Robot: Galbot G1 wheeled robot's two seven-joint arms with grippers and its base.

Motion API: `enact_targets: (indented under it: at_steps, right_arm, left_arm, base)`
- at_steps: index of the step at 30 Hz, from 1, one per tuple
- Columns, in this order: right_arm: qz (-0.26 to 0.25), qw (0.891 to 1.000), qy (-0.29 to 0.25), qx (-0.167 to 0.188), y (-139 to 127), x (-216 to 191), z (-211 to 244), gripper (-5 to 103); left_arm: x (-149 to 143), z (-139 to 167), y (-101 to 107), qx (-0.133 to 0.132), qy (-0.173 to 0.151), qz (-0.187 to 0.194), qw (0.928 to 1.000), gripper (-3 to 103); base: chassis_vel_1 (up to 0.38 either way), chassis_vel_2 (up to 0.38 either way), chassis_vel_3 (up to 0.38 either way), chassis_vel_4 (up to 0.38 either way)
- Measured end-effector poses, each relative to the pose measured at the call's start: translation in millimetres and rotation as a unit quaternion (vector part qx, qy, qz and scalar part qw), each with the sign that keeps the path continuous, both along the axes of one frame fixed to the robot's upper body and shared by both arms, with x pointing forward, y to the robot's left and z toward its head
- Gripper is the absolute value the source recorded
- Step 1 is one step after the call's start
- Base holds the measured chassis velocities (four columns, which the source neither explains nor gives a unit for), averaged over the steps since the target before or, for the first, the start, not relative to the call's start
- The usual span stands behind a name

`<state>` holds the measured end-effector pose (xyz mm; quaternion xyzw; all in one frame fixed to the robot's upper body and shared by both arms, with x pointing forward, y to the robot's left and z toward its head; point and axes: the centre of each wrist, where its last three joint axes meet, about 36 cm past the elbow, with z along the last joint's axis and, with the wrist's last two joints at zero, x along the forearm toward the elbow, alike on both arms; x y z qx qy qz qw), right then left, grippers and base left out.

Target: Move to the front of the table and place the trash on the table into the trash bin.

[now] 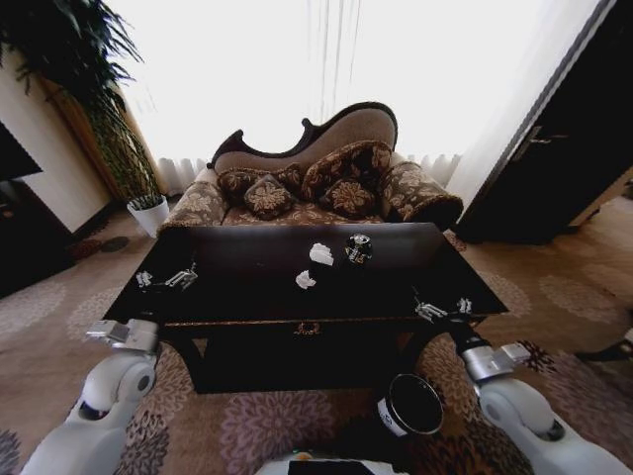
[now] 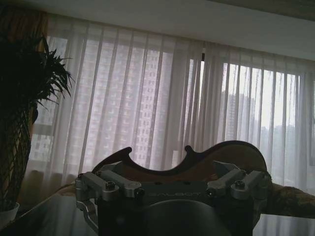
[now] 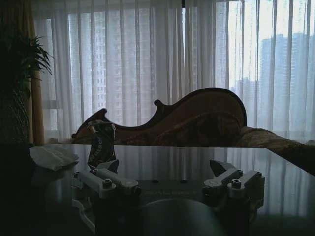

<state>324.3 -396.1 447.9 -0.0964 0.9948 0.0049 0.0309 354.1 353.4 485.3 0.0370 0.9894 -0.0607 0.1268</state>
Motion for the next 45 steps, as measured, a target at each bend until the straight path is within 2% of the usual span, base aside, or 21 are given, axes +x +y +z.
enact_targets:
  at_steps: [13,26,31,39,45]
  right_arm:
    - [0.031,0.997,0.043,-0.05,-25.8,35.7,38.4,100]
    - [0.06,0.992,0.081,-0.078,-44.0,72.5,54.7,100]
    - [0.067,0.991,0.09,-0.077,-40.7,86.9,56.9,100]
    - [0.091,0.989,0.102,-0.061,-20.1,118.2,60.7,100]
    - [0.114,0.987,0.099,-0.055,2.6,141.6,62.7,100]
  left_arm:
    - [19.2,-5.5,-14.8,-0.006,0.004,-0.026,0.9996,100]
    - [22.4,-11.2,-18.7,-0.006,0.01,-0.032,0.9994,100]
    - [23.3,-11.9,-21.8,-0.004,0.012,-0.037,0.9992,100]
    - [22.9,-15.0,-24.8,-0.001,0.017,-0.04,0.9991,100]
    - [23.1,-15.5,-19.8,0.003,0.02,-0.035,0.9992,100]
  base:
    - [0.0,0.0,0.0,0.0]
    - [0.0,0.0,0.0,0.0]
    - [0.0,0.0,0.0,0.0]
    - [0.0,0.0,0.0,0.0]
    - [0.0,0.0,0.0,0.0]
